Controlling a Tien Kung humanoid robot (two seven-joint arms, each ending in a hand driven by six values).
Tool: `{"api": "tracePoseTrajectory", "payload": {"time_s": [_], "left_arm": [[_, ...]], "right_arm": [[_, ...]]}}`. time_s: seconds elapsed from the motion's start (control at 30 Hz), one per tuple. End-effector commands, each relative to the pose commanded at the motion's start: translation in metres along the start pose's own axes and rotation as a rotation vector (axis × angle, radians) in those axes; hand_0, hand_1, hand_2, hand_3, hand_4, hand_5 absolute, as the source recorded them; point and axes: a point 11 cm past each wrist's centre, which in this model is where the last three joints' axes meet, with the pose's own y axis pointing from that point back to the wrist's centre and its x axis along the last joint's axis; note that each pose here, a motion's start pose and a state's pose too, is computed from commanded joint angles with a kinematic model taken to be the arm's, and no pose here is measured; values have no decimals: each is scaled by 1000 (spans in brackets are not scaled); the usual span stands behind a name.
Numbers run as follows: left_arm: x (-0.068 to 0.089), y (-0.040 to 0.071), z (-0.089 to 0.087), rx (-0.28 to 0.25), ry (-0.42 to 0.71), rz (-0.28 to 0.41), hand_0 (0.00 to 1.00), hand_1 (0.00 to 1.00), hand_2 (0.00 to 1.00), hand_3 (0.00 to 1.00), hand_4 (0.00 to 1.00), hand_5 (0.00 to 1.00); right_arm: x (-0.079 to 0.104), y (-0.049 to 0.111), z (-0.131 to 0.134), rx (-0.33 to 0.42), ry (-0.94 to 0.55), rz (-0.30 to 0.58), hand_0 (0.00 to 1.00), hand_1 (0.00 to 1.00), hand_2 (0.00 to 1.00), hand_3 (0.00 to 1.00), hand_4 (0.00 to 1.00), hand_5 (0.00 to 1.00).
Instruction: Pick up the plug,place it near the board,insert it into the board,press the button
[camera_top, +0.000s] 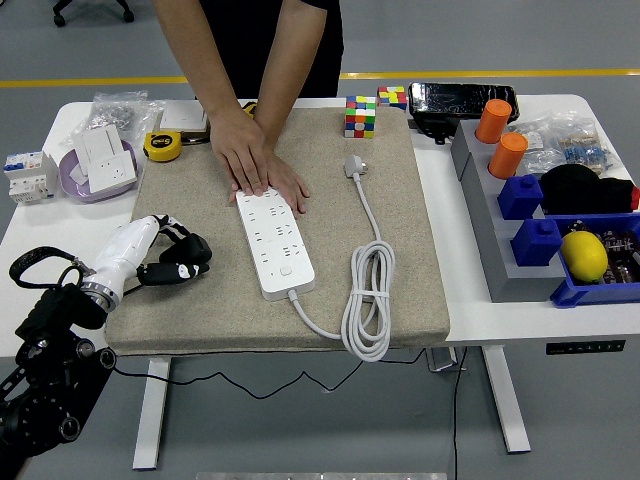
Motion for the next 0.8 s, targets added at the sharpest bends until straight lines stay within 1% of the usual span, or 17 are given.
{"api": "tracePoseTrajectory", "payload": {"time_s": [0.03, 0.2, 0.23, 0.4, 0.43, 0.6, 0.63, 0.8], "left_arm": [[0, 0, -1, 2, 0, 3, 708, 674, 557, 557, 998, 385], [-2, -1, -5, 15, 1, 3, 708, 674, 557, 557, 998, 385], [-2, 0, -5, 16, 0, 2, 691, 663, 542, 536, 998, 373], [-4, 0, -4, 14, 0, 4, 691, 663, 542, 536, 998, 373], [-4, 0, -3, 12, 0, 6, 680, 623, 452, 453, 954, 288], [0, -1, -1, 7, -4, 30, 680, 623, 452, 453, 954, 288], [1, -1, -1, 8, -5, 34, 615, 559, 388, 413, 790, 271], [1, -1, -2, 18, -5, 38, 615, 559, 388, 413, 790, 271]], "right_arm": [[0, 0, 0, 1, -1, 0, 865, 805, 799, 825, 998, 945], [1, 0, 0, 2, -4, -1, 865, 805, 799, 825, 998, 945], [1, 0, 0, 2, -4, -1, 865, 800, 791, 820, 998, 948], [1, 0, 0, 0, -6, 0, 865, 800, 791, 820, 998, 948], [1, 0, 0, 0, -6, 0, 864, 797, 790, 819, 998, 950], [1, 0, -1, 2, -6, -1, 864, 797, 790, 819, 998, 950], [1, 0, -1, 3, -6, -1, 864, 798, 789, 817, 998, 947], [1, 0, -2, 4, -6, 0, 864, 798, 789, 817, 998, 947]]}}
